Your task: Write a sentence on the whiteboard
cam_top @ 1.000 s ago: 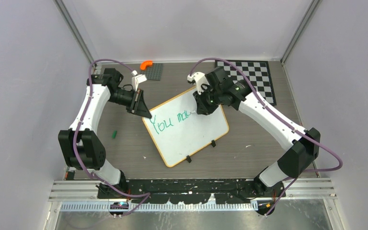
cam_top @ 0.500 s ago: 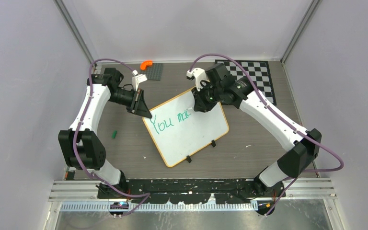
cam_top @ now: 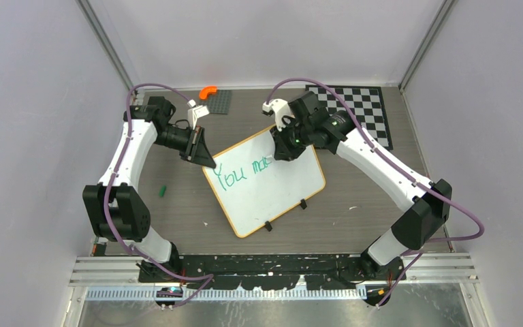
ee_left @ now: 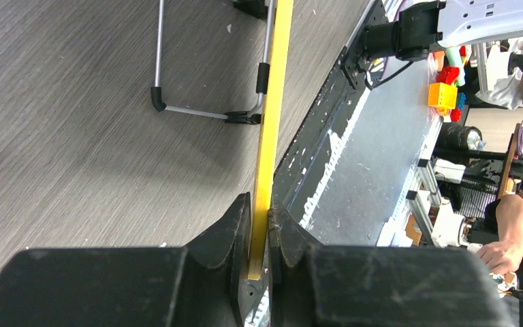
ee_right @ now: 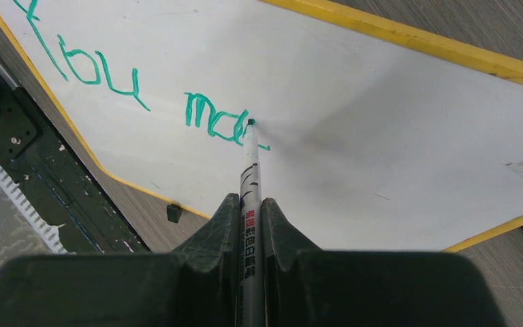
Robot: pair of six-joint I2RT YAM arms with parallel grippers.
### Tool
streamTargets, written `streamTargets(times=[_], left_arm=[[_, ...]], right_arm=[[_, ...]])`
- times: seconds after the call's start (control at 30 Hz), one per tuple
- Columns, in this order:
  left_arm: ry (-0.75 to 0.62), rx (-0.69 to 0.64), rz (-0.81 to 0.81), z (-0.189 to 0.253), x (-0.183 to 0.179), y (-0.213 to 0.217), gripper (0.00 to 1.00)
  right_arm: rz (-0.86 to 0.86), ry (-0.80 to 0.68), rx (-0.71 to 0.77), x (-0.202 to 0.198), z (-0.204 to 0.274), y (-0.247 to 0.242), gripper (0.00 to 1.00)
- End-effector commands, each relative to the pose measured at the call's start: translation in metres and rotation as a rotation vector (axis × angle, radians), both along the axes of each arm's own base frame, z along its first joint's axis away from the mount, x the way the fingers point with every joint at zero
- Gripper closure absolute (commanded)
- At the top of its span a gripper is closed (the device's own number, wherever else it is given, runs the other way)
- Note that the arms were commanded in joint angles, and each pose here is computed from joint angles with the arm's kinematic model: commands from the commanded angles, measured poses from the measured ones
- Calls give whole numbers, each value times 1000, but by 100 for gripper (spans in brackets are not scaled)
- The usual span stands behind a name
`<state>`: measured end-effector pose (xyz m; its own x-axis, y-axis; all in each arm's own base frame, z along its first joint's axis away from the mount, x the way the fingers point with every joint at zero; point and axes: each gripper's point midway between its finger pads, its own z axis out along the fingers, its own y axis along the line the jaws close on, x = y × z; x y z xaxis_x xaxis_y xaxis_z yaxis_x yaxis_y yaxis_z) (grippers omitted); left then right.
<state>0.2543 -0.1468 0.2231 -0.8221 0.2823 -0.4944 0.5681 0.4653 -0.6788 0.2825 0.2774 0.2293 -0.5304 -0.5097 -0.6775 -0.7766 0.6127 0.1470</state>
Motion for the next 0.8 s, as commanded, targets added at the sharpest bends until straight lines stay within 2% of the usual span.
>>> streamTargets(times=[0.0, 0.3, 0.77], left_arm=[[-30, 27, -10, -4, 7, -2, 100], [-27, 26, -10, -4, 9, -2, 100], [-28, 28, -9, -4, 7, -2, 100]], right_arm=[[2, -38, 15, 6, 4, 5, 100], [14, -6, 11, -2, -5, 5, 100], [-47, -62, -9, 15, 6, -11, 100]])
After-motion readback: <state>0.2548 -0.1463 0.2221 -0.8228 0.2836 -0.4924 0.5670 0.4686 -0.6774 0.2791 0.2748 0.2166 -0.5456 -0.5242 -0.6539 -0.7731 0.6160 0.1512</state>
